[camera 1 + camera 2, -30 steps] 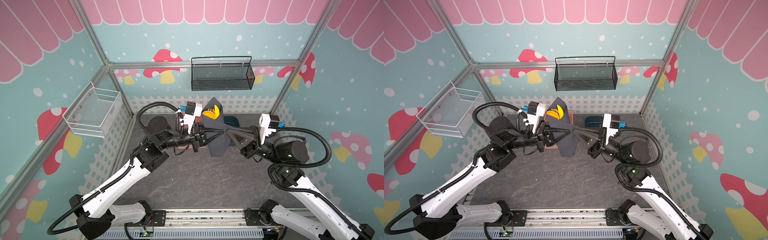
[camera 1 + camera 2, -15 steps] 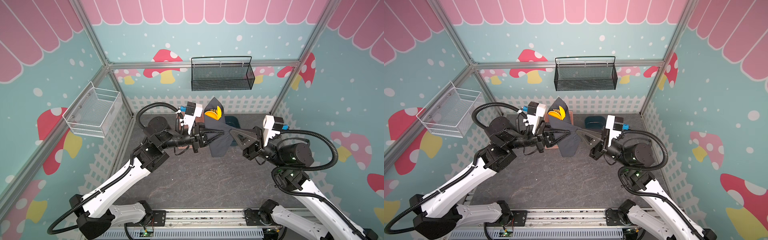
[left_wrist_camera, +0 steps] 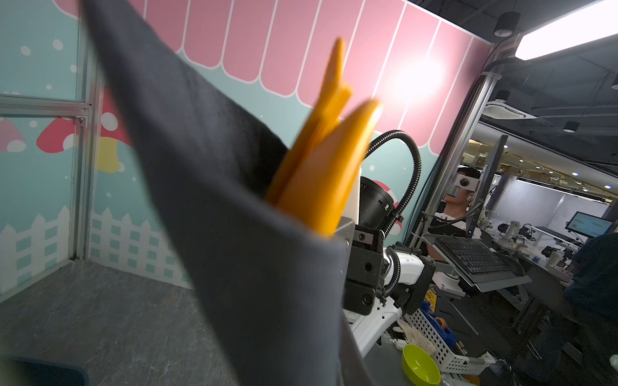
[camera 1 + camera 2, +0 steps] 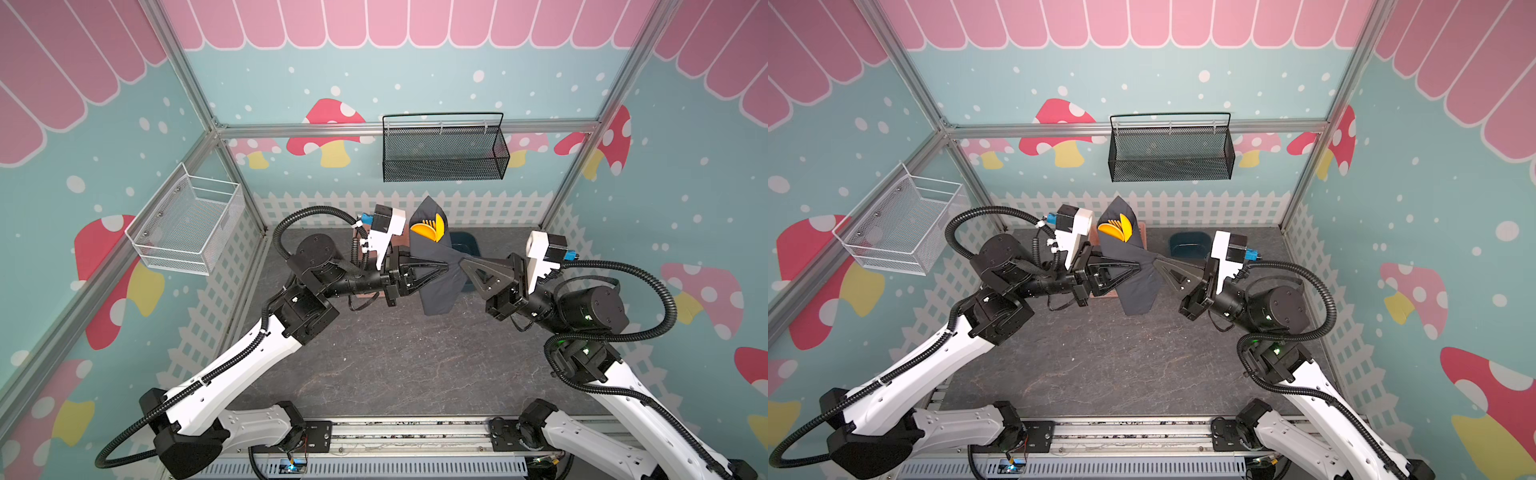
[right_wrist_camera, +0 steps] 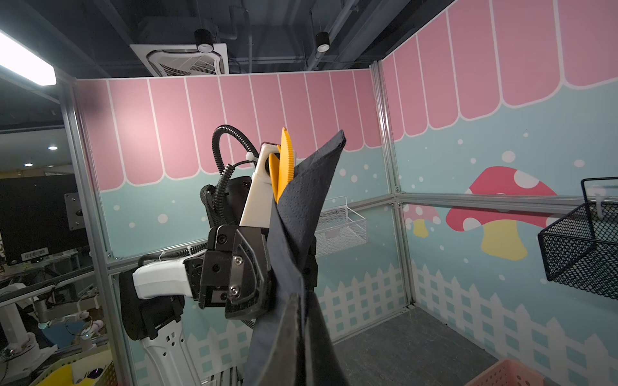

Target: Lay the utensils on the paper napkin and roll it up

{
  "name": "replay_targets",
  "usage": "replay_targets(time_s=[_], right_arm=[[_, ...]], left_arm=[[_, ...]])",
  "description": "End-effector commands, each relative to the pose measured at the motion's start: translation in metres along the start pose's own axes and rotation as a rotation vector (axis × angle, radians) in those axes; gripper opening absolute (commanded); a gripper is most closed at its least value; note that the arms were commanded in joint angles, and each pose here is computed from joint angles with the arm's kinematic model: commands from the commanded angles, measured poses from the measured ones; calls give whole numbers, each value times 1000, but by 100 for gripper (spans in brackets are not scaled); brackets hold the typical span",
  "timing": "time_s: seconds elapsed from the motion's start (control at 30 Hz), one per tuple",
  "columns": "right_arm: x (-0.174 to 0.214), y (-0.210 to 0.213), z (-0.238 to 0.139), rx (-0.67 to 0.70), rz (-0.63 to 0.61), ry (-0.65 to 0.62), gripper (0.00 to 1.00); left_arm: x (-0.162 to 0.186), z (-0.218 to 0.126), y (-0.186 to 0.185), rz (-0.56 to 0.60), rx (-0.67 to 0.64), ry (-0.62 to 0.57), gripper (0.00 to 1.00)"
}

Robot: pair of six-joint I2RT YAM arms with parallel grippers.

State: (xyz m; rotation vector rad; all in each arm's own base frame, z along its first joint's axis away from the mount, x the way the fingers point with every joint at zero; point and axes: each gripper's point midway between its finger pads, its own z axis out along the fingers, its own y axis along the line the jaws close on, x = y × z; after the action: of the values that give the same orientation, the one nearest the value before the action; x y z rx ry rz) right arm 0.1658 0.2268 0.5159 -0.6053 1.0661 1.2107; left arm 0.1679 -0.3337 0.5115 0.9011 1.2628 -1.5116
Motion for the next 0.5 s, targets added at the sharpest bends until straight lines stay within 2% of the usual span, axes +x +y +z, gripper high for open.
replay_targets(time_s=[0.0,0.3,0.4,0.47], right_arm=[[-17,3,-4,18,-38,-49,3],[-15,0,-2,24,-28,-46,4],[-12,-3,0,36,-19,-37,10],[-11,-4,0,40,-17,-33,20]], left_arm=[[-7,-5,-16,25,48,-17,15],[-8,-4,-18,24,63,-18,12],[-8,-4,-20,24,71,-16,10],[-9,-5,-16,29,43,-19,9]])
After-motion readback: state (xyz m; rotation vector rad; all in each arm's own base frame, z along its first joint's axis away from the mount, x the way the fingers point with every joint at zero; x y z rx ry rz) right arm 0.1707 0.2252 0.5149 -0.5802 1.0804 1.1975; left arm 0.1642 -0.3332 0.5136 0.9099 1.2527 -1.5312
